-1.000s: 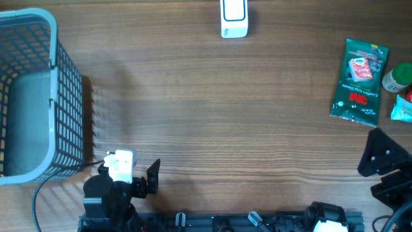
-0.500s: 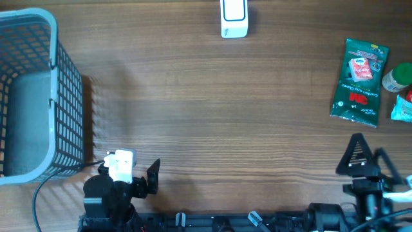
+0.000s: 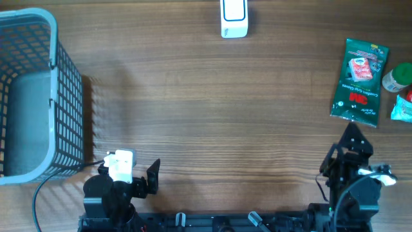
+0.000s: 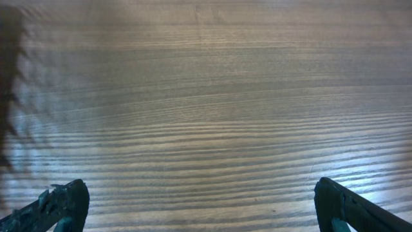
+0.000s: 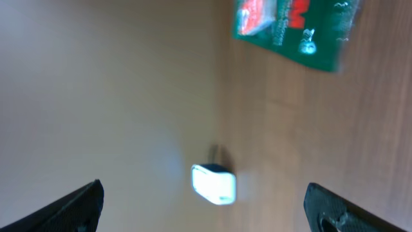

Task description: Scan the item barcode

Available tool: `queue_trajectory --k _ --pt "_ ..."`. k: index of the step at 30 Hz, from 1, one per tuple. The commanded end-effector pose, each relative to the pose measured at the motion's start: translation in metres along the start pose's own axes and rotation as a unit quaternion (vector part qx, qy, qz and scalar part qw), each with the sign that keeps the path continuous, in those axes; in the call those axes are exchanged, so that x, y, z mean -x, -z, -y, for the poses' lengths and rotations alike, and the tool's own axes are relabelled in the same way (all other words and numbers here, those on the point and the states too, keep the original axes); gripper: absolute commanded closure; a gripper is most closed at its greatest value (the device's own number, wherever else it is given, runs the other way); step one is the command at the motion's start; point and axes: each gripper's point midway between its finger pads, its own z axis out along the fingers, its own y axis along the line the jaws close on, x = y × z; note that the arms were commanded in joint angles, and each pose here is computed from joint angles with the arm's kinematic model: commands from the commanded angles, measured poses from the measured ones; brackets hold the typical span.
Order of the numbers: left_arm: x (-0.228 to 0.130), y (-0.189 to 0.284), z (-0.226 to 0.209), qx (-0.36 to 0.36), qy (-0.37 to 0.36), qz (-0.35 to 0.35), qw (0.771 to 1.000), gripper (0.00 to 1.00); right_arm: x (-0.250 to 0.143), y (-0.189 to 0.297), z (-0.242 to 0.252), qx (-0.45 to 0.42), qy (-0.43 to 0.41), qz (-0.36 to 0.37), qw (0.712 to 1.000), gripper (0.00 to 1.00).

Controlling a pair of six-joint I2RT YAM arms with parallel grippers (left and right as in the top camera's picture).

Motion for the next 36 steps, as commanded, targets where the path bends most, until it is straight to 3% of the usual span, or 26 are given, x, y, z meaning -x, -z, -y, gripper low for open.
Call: queue_trajectory --k 1,6,10,13,17,22,36 --pt "0.000 0.000 0.001 -0.004 0.004 0.003 1.000 0.00 -0.001 -0.017 -0.005 0.062 0.050 0.013 0.997 0.00" --pt "0.000 0.000 0.001 -0.004 0.004 0.003 1.000 0.00 -0.012 -0.030 -0.011 0.150 0.106 0.009 0.983 0.00" --pt "0.000 0.000 0.001 -0.004 0.004 0.003 1.000 0.00 -0.014 -0.030 -0.010 0.148 0.177 0.013 0.973 0.00" --pt "0.000 0.000 0.001 -0.004 0.004 0.003 1.000 0.00 -0.024 -0.032 -0.003 0.141 0.275 -0.004 0.951 0.00" --pt "0.000 0.000 0.001 -0.004 0.004 0.003 1.000 0.00 -0.043 -0.030 0.002 0.154 0.427 -0.035 0.891 0.00" --pt "0.000 0.000 0.001 -0.004 0.004 0.003 1.000 0.00 -0.045 -0.030 0.002 0.160 0.556 -0.016 0.815 0.00" --pt "0.000 0.000 0.001 -0.004 0.004 0.003 1.000 0.00 -0.044 -0.030 0.002 0.159 0.556 -0.016 0.815 0.00"
